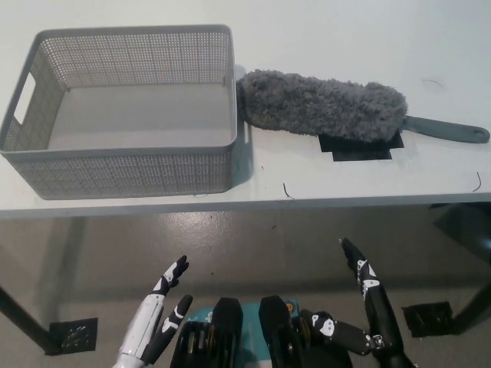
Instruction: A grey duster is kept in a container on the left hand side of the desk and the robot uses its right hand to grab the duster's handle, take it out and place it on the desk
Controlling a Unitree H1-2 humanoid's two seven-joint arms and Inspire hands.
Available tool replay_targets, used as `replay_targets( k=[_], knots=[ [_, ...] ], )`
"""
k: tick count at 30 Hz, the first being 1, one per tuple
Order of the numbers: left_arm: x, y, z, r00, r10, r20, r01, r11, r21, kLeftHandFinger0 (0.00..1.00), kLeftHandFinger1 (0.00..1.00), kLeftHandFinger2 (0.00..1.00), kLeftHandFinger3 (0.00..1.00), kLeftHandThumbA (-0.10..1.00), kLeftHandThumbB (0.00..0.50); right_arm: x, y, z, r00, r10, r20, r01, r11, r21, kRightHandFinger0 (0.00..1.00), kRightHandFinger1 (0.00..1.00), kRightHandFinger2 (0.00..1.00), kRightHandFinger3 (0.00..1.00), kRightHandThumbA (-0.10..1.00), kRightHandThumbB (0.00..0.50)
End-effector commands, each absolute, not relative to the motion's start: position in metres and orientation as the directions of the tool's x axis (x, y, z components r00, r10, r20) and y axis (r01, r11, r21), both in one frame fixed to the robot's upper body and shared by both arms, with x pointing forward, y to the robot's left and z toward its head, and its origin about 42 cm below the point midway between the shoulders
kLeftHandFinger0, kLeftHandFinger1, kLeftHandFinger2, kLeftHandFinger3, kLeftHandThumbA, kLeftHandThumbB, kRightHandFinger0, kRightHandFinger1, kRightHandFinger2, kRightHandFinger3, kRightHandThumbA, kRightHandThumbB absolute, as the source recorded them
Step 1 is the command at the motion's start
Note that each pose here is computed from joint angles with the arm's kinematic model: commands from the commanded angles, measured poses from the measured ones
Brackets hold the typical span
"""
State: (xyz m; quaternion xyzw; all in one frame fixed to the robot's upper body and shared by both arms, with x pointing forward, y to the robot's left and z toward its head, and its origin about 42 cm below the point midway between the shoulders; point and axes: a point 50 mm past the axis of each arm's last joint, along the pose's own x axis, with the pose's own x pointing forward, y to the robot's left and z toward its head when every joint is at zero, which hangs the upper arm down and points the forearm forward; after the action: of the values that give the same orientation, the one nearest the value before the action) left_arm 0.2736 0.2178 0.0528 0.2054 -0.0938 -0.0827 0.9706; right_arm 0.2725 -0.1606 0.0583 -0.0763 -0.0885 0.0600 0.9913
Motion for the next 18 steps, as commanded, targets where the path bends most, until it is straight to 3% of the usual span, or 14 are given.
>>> replay_targets(
  k=[1,3,11,13,18],
  knots=[
    [0.275,0.218,0.062,0.953,-0.206,0.221,0.097,0.901,0.423,1.00,1.00,1.00,1.00,1.00,0.091,0.275,-0.159,0.072,0.955,0.115,0.274,-0.078,0.987,-0.142,1.00,1.00,1.00,1.00,1.00,0.213],
    [0.275,0.218,0.062,0.954,-0.203,0.222,0.095,0.903,0.418,1.00,1.00,1.00,1.00,1.00,0.071,0.275,-0.159,0.071,0.956,0.115,0.271,-0.079,0.987,-0.139,1.00,1.00,1.00,1.00,1.00,0.206],
    [0.262,0.217,0.057,0.957,-0.204,0.204,0.103,0.902,0.419,1.00,1.00,1.00,1.00,1.00,0.075,0.264,-0.160,0.067,0.958,0.132,0.255,-0.094,0.983,-0.156,1.00,1.00,1.00,1.00,1.00,0.208],
    [0.261,0.217,0.057,0.958,-0.202,0.204,0.102,0.903,0.417,1.00,1.00,1.00,1.00,1.00,0.036,0.263,-0.159,0.066,0.958,0.134,0.253,-0.096,0.983,-0.156,1.00,1.00,1.00,1.00,1.00,0.204],
    [0.265,0.216,0.057,0.960,-0.191,0.206,0.091,0.906,0.412,1.00,1.00,1.00,1.00,1.00,0.009,0.264,-0.159,0.067,0.958,0.134,0.254,-0.099,0.984,-0.147,1.00,1.00,1.00,1.00,1.00,0.202]
  ],
)
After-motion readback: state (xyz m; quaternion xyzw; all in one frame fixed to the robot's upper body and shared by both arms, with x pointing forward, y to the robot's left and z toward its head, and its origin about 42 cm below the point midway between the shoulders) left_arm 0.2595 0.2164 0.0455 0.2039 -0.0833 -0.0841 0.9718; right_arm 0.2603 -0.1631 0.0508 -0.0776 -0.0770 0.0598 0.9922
